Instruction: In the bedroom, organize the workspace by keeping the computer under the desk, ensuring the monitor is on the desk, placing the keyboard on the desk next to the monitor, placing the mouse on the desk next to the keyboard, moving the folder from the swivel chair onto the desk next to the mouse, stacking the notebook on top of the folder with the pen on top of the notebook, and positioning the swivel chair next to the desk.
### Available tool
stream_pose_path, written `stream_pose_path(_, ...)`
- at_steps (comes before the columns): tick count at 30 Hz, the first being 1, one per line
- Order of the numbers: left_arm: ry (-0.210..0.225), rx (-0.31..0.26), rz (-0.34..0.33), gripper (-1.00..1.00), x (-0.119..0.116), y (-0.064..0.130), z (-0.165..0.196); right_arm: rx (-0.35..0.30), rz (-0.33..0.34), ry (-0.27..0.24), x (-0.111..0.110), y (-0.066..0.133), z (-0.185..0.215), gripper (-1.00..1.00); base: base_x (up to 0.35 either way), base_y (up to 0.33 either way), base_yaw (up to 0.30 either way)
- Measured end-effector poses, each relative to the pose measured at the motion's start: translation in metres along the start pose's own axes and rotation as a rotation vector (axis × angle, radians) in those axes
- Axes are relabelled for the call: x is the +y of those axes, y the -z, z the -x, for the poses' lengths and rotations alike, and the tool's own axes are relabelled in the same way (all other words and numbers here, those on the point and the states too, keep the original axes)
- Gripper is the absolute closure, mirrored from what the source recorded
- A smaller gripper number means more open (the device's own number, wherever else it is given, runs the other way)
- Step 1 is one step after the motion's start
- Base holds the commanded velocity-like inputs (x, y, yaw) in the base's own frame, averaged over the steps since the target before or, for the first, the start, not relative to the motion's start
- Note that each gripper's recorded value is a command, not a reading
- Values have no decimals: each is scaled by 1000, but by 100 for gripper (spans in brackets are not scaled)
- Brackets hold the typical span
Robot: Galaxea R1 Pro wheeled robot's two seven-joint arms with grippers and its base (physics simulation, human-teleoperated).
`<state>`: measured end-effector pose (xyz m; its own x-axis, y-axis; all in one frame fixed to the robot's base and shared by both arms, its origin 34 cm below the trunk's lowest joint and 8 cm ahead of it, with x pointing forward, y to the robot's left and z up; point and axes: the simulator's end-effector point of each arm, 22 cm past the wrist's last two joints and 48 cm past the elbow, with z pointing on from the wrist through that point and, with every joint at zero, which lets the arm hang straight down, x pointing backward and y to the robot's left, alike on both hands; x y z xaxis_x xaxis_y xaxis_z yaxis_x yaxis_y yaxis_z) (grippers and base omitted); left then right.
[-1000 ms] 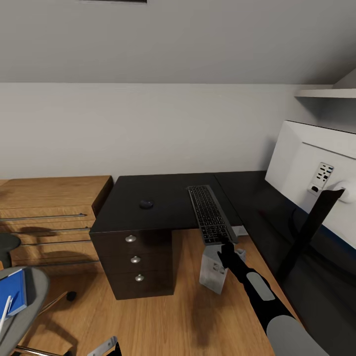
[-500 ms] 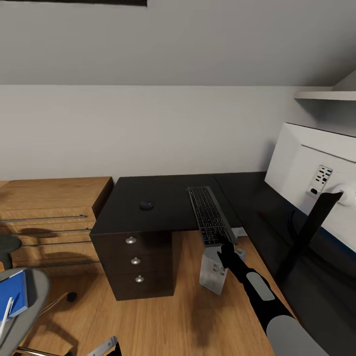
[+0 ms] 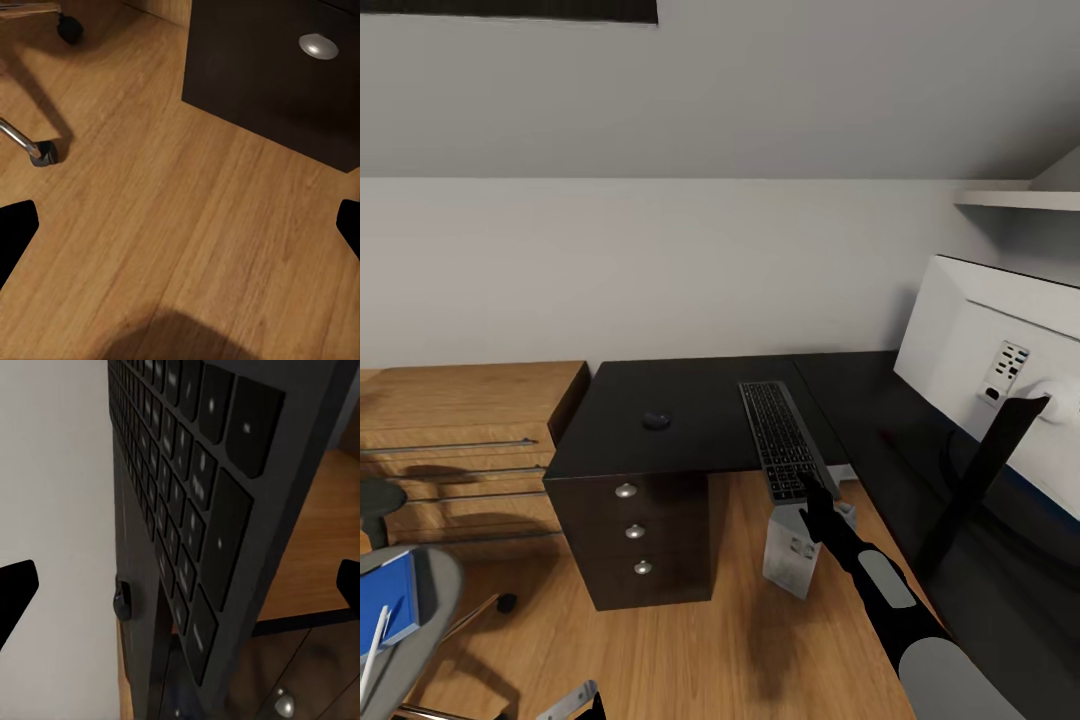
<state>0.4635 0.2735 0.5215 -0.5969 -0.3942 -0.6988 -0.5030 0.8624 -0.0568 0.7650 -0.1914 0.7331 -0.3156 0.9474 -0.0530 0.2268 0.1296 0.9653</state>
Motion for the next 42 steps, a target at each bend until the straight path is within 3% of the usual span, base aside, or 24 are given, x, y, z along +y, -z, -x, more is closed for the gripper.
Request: stream_pose_path(42, -5, 0, 8, -100, 6, -2, 0, 1, 9, -4, 1, 1, 3, -100, -92, 0, 0)
